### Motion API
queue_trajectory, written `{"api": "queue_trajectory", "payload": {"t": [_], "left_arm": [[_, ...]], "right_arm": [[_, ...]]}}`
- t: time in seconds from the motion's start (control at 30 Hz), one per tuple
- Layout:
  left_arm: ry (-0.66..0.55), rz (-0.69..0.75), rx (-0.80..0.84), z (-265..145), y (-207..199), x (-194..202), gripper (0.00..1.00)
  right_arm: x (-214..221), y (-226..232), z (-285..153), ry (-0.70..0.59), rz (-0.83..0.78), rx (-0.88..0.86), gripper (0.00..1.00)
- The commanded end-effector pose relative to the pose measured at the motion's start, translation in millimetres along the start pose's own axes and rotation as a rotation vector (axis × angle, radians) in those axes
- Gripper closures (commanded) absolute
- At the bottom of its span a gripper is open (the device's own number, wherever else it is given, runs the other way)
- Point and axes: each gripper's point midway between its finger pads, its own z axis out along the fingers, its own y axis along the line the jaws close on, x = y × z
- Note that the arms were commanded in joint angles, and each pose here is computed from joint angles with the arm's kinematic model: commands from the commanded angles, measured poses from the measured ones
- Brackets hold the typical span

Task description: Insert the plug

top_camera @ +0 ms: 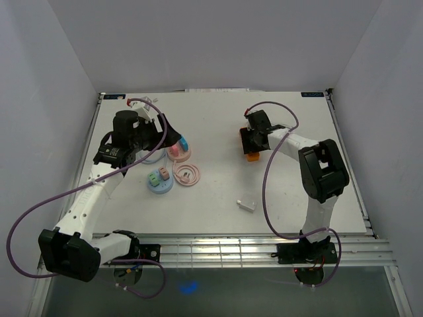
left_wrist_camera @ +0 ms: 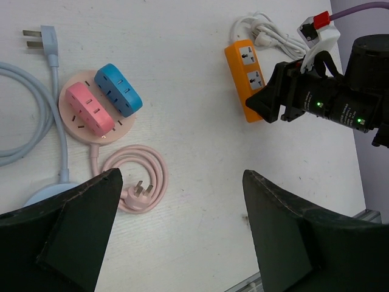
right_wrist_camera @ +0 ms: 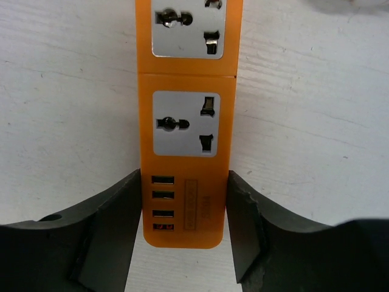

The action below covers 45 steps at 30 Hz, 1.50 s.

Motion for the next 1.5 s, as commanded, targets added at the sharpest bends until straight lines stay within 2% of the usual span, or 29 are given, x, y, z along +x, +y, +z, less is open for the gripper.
{"api": "queue_trajectory", "payload": {"t": [0.0,0.07,0.13,0.3,0.33,0.5,0.53,0.63,0.73,0.9,1.13,1.3,1.47], "left_arm": [[-0.016,0.028,0.040,-1.1,-13.3,-5.1,0.09],[-0.008,0.031,0.042,-0.2,-13.8,-1.6,0.09],[0.000,0.035,0.046,-0.1,-15.1,2.0,0.09],[0.044,0.081,0.118,0.8,-38.1,17.7,0.09],[0.042,0.093,0.107,2.0,-39.3,19.9,0.09],[0.103,0.136,0.135,5.5,-60.2,52.4,0.09],[0.105,0.142,0.127,6.8,-61.4,56.2,0.09],[0.135,0.168,0.144,9.8,-74.5,78.7,0.09],[0.163,0.169,0.163,11.3,-85.4,95.8,0.09],[0.162,0.137,0.143,8.3,-86.7,94.3,0.08],[0.181,0.092,0.141,-0.2,-82.4,74.4,0.05],[0.180,0.019,0.183,-6.9,-69.0,61.0,0.05],[0.176,0.007,0.215,-13.9,-71.6,63.0,0.05]], "right_arm": [[12.8,4.4,-2.9,0.018,0.002,-0.029,0.42],[21.7,6.8,-6.5,0.034,0.007,-0.050,0.55],[38.8,6.2,-14.2,0.057,0.020,-0.056,0.61],[65.4,8.8,-47.9,0.039,0.049,-0.089,0.62],[82.5,7.7,-50.9,0.067,0.055,-0.088,0.60],[115.1,5.1,-72.5,0.100,0.078,-0.091,0.50],[120.4,5.2,-74.8,0.107,0.082,-0.094,0.45],[130.8,5.0,-83.1,0.105,0.100,-0.101,0.17],[123.5,5.4,-94.7,0.060,0.097,-0.115,0.02],[114.0,9.8,-120.7,-0.023,0.046,-0.164,0.02],[113.2,67.3,-151.4,-0.119,-0.111,-0.405,0.02],[129.7,97.1,-148.2,-0.036,-0.274,-0.444,0.02],[143.2,96.8,-140.7,0.068,-0.369,-0.389,0.06]]}}
